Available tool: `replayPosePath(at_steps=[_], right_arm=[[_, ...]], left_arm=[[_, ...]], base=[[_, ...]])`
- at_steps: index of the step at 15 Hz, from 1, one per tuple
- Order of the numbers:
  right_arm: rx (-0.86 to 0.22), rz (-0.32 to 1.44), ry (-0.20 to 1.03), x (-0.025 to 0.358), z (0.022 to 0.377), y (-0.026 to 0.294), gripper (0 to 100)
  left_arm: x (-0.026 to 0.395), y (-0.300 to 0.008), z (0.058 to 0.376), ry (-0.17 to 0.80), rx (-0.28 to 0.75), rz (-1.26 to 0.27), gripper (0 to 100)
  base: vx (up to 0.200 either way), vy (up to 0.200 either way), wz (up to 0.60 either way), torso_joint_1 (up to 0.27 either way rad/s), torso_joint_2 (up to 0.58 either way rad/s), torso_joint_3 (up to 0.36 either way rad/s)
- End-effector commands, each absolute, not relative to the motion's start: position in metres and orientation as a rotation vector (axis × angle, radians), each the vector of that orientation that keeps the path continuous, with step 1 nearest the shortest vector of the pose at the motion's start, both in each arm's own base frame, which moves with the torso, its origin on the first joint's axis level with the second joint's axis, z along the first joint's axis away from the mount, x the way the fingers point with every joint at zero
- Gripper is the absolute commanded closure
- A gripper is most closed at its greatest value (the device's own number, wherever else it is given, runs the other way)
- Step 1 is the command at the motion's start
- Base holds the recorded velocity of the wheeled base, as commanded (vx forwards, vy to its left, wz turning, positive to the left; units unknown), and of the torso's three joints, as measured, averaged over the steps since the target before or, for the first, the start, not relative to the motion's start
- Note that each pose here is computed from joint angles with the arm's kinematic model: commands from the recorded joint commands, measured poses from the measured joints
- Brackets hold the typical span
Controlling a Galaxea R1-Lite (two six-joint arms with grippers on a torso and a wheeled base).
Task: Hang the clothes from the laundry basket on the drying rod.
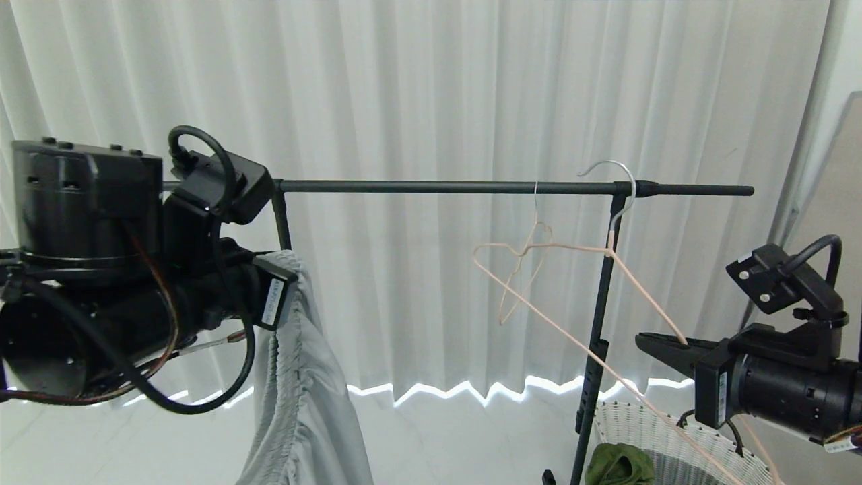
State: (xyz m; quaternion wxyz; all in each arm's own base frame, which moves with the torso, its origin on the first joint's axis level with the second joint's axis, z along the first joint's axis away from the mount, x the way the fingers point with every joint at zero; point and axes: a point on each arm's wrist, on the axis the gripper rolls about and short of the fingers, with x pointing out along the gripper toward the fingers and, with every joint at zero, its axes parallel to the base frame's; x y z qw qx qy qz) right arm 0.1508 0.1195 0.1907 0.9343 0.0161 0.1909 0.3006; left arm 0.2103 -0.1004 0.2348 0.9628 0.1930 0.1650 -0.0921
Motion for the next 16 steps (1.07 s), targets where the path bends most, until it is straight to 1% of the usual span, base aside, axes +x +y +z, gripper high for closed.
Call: replayPosePath(at_steps=[1, 3, 6, 7, 10, 13, 16], right_arm=[[0.026, 0.681, 0.403, 0.149, 0.191, 0.134, 100], [0.030, 0.775, 0.405, 0.145, 0.187, 0.159, 100], [0.022, 0.863, 0.395, 0.139, 0.181, 0.181, 100], [0.029, 0.887, 0.399, 0.134, 0.181, 0.183, 100], [0.102, 0.956, 0.408, 0.120, 0.189, 0.184, 100], [0.106, 1.002, 0.416, 0.109, 0.188, 0.181, 100], [0.109, 1.042, 0.420, 0.107, 0.189, 0.179, 100]], left_arm=[[0.230, -0.110, 0.228, 0.367, 0.410, -0.157, 100], [0.247, -0.113, 0.228, 0.376, 0.419, -0.093, 100], [0.258, -0.116, 0.229, 0.375, 0.421, -0.063, 100], [0.262, -0.117, 0.228, 0.379, 0.423, -0.044, 100], [0.276, -0.110, 0.226, 0.395, 0.420, 0.004, 100], [0.288, -0.106, 0.222, 0.409, 0.417, 0.030, 100], [0.289, -0.106, 0.221, 0.413, 0.415, 0.032, 100]], base=[[0.000, 0.000, 0.00, 0.000, 0.00, 0.000], [0.000, 0.000, 0.00, 0.000, 0.00, 0.000], [0.000, 0.000, 0.00, 0.000, 0.00, 0.000], [0.000, 0.000, 0.00, 0.000, 0.00, 0.000], [0.000, 0.000, 0.00, 0.000, 0.00, 0.000], [0.000, 0.000, 0.00, 0.000, 0.00, 0.000], [0.000, 0.000, 0.00, 0.000, 0.00, 0.000]])
